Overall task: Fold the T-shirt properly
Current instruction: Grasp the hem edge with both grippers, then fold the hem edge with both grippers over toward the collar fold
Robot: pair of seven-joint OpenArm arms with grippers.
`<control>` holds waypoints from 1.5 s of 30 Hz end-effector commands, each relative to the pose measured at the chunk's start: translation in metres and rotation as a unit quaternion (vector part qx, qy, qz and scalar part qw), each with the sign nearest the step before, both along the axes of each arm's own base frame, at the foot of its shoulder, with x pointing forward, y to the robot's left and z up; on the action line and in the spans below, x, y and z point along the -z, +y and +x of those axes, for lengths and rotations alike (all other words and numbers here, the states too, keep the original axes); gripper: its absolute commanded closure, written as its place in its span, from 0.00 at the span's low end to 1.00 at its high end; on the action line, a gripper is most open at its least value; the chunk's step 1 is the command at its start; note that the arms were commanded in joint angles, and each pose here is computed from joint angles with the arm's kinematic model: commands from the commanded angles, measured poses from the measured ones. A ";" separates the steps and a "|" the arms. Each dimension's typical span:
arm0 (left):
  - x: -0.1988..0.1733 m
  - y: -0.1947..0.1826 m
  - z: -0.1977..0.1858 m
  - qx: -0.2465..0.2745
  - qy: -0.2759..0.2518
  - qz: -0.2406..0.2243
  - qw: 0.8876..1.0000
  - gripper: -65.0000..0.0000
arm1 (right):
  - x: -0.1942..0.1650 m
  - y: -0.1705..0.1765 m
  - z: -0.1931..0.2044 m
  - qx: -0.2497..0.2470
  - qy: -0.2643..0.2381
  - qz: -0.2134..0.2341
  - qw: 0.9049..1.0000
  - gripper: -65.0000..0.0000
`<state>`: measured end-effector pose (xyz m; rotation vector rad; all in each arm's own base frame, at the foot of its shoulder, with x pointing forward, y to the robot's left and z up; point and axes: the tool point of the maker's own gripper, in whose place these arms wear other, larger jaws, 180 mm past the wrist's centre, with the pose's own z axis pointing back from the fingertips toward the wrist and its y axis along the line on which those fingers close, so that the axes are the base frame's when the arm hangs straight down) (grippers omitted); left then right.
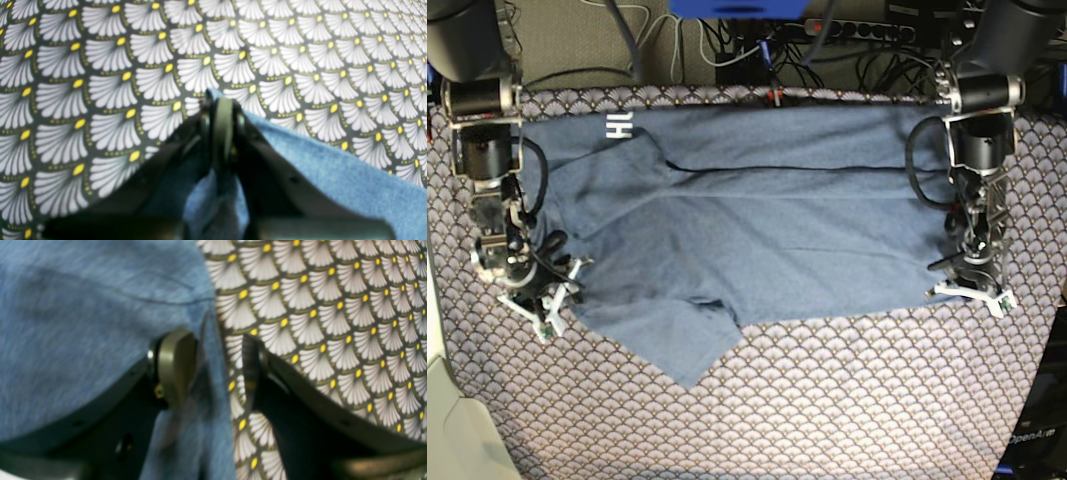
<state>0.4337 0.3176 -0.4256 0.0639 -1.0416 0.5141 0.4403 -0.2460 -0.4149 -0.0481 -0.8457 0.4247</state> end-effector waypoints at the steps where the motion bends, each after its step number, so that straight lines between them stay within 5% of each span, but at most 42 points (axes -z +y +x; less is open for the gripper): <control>1: -0.005 0.000 0.005 0.004 0.002 -0.004 1.000 1.00 | -0.025 -0.005 0.021 0.005 -0.040 0.006 0.999 0.58; 14: -0.005 0.002 0.005 0.004 0.002 -0.001 1.000 0.99 | -0.008 0.012 0.019 0.006 -0.029 0.034 0.999 0.61; 20: -0.008 0.000 0.006 0.009 0.000 -0.006 1.000 0.99 | 0.001 0.011 0.010 0.007 -0.019 0.032 0.999 1.00; 33: -0.077 -0.031 -0.005 0.079 -0.040 0.018 0.996 0.99 | -0.053 0.031 -0.023 -0.046 -0.122 0.008 0.991 1.00; 45: -0.077 0.004 -0.066 0.036 -0.039 0.034 0.998 0.99 | -0.083 0.022 -0.093 -0.036 -0.144 -0.025 0.989 1.00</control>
